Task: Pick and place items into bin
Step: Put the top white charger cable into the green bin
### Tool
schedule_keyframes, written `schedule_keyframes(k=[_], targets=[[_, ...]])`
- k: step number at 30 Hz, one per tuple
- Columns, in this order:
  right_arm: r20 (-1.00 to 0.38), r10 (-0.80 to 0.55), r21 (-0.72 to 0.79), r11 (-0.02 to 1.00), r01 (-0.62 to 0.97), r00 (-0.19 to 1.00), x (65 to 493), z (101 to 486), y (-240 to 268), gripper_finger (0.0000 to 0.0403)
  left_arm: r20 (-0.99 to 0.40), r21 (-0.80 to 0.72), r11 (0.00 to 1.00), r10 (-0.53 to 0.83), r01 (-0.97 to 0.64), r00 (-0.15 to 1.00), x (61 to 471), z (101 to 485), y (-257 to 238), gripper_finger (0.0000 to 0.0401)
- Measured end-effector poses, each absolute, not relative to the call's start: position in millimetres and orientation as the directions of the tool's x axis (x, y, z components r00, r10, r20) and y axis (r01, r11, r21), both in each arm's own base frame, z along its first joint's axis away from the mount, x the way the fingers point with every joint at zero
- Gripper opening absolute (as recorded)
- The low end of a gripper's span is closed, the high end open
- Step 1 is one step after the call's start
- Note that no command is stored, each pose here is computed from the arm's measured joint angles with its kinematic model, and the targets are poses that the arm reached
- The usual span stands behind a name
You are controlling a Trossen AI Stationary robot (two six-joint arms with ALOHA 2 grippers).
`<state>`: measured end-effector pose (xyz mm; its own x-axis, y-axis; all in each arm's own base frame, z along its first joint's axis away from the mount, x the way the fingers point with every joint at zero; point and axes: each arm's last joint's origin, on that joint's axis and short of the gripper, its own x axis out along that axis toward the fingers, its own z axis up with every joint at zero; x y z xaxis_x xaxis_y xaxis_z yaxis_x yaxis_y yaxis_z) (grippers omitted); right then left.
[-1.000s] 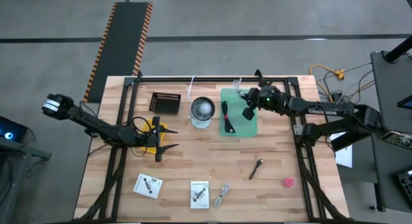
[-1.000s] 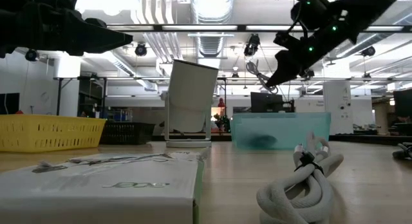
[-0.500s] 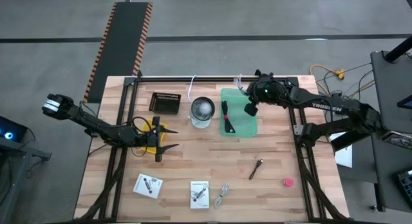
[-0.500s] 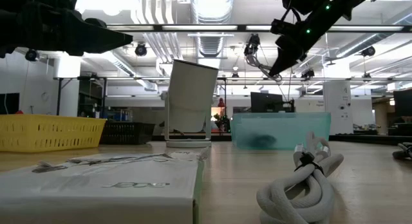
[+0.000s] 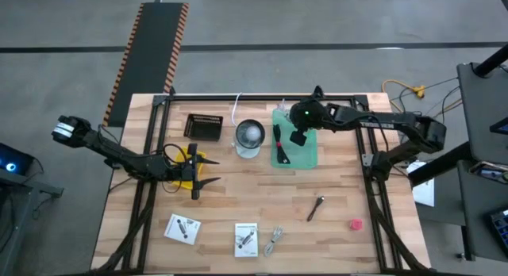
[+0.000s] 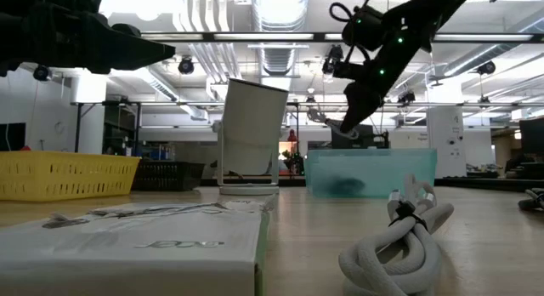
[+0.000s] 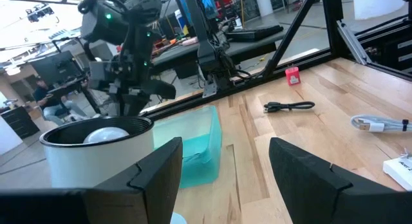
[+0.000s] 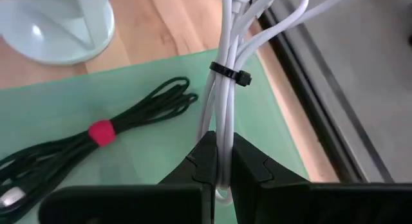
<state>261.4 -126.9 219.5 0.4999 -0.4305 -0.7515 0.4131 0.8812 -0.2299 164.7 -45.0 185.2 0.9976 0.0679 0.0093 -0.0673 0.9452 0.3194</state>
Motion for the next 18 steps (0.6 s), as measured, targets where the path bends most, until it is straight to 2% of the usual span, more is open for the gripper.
schedule_keyframes(k=[10, 18], targets=[[-0.827, -0.388, -0.241, 0.898, 0.368, 0.406, 275, 233, -134, 0.0013, 0.006, 0.315, 0.947, 0.068, -0.066, 0.998, 165, 185, -45, 0.0216], [-0.819, -0.395, -0.242, 0.895, 0.374, 0.416, 278, 248, -136, 0.0013, 0.002, 0.315, 0.947, 0.068, -0.065, 0.998, 165, 184, -45, 0.0216]])
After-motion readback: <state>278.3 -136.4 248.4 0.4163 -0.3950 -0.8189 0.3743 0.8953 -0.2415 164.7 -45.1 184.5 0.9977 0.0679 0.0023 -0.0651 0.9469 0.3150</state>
